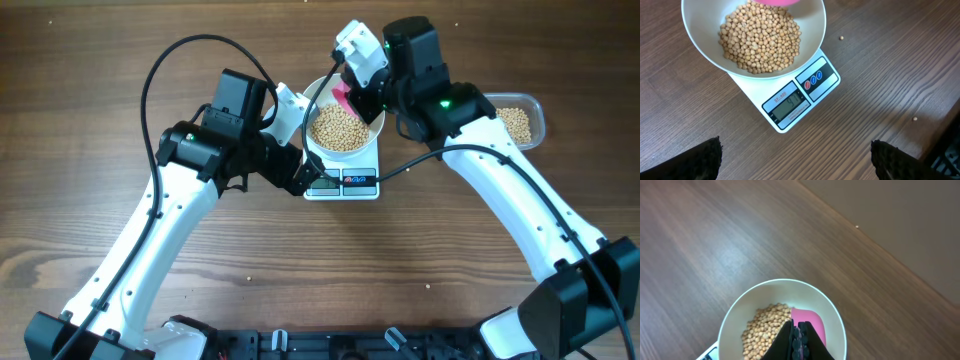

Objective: Scoop item into bowl and weigh 150g on scale
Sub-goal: 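Tilt the scoop with the right gripper to pour soybeans into bowl, then move the empty scoop with the right gripper back into the tub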

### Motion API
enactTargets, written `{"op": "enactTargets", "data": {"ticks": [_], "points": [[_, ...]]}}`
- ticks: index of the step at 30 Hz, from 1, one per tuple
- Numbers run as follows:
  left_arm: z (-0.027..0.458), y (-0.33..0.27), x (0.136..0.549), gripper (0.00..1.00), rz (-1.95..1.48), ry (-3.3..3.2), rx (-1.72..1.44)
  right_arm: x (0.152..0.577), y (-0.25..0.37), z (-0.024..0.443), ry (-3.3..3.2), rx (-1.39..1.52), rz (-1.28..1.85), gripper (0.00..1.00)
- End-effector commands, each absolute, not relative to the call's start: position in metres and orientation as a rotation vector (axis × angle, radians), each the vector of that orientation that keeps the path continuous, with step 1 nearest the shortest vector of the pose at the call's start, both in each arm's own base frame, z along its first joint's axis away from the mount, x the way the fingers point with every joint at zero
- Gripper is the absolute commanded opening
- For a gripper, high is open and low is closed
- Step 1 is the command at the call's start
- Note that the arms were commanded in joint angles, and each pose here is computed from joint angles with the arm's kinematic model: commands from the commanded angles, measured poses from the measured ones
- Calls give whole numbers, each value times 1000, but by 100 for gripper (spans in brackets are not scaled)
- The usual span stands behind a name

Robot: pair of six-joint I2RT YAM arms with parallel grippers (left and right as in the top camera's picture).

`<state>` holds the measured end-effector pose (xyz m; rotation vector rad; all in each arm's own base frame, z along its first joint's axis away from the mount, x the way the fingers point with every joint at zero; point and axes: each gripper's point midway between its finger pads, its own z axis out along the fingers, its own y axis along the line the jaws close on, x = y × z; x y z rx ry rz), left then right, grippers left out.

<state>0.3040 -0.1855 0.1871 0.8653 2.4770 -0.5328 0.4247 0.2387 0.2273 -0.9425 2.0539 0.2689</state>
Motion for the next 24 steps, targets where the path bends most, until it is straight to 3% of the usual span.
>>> {"op": "enactTargets", "data": {"ticks": [1,5,10,16,24], "points": [[193,-189,304,100,-546,2448,888,428,232,243,2067,-822,278,4],[193,-189,304,100,-546,2448,888,432,217,249,2105,-693,535,4],[193,-189,304,100,-546,2448,888,446,147,277,2047,-498,865,4],[193,-189,304,100,-546,2448,888,466,82,290,1979,-405,778,5],[193,-189,304,100,-546,2448,888,462,76,291,2011,-312,853,4]]}}
